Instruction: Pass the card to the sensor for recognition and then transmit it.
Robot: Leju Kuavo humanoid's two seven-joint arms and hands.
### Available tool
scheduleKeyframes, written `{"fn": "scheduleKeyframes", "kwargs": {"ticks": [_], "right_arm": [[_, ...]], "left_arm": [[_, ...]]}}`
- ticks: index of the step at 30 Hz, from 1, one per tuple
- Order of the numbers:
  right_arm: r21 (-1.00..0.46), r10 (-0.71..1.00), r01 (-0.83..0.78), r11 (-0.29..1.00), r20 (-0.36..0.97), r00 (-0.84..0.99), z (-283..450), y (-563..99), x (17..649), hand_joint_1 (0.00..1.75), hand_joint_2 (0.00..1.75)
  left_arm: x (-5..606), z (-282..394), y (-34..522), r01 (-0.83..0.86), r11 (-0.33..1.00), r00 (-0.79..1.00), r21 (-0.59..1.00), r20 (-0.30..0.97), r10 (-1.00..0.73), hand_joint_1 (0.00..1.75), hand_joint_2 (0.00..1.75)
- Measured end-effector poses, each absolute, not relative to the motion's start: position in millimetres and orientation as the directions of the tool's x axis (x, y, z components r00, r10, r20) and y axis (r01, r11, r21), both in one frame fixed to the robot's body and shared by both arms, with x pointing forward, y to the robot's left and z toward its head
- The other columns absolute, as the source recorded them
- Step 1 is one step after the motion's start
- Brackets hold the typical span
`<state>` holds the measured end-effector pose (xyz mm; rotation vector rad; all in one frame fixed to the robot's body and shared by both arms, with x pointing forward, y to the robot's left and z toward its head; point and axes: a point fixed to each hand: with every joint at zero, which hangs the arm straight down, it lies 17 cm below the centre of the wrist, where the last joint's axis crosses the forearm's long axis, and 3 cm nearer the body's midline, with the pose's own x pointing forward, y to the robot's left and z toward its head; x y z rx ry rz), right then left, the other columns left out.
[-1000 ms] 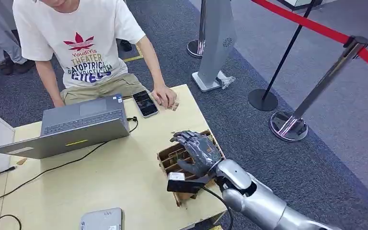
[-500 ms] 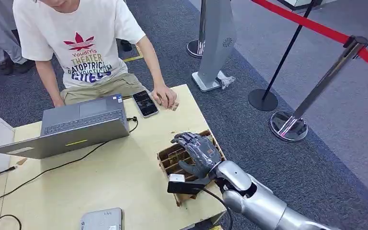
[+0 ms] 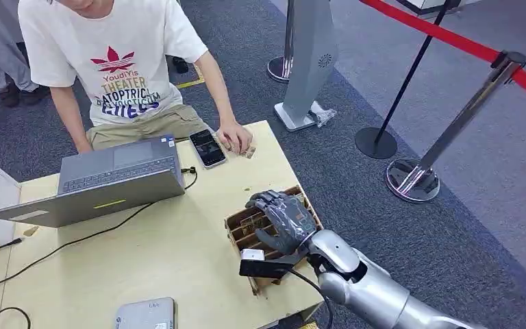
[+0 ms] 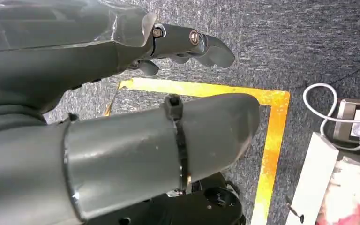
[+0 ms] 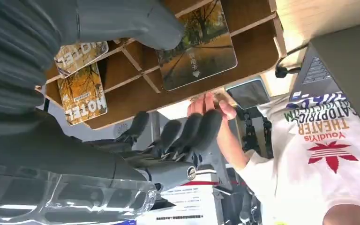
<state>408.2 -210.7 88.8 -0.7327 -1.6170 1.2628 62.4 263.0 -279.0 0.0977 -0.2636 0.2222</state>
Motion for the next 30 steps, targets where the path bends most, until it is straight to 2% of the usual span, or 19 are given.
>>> {"fn": "scheduleKeyframes", "kwargs": {"ticks": [4, 16, 30], "right_arm": [[-0.952, 0.869, -0.085, 0.294, 0.303, -0.391, 88.2, -211.1, 408.3, 0.79, 1.75], [-0.954, 0.875, -0.094, 0.286, 0.3, -0.38, 82.3, -214.7, 409.4, 0.73, 1.75], [-0.954, 0.878, -0.095, 0.284, 0.298, -0.375, 80.7, -216.9, 410.9, 0.79, 1.75]], "left_arm": [[62.4, -279.0, 262.8, -0.23, 0.971, 0.941, 0.066, 0.269, 0.205, 0.0, 0.0], [62.3, -279.0, 263.1, -0.23, 0.971, 0.941, 0.067, 0.268, 0.205, 0.0, 0.0], [62.2, -279.1, 263.1, -0.228, 0.971, 0.942, 0.068, 0.268, 0.203, 0.0, 0.0]]}}
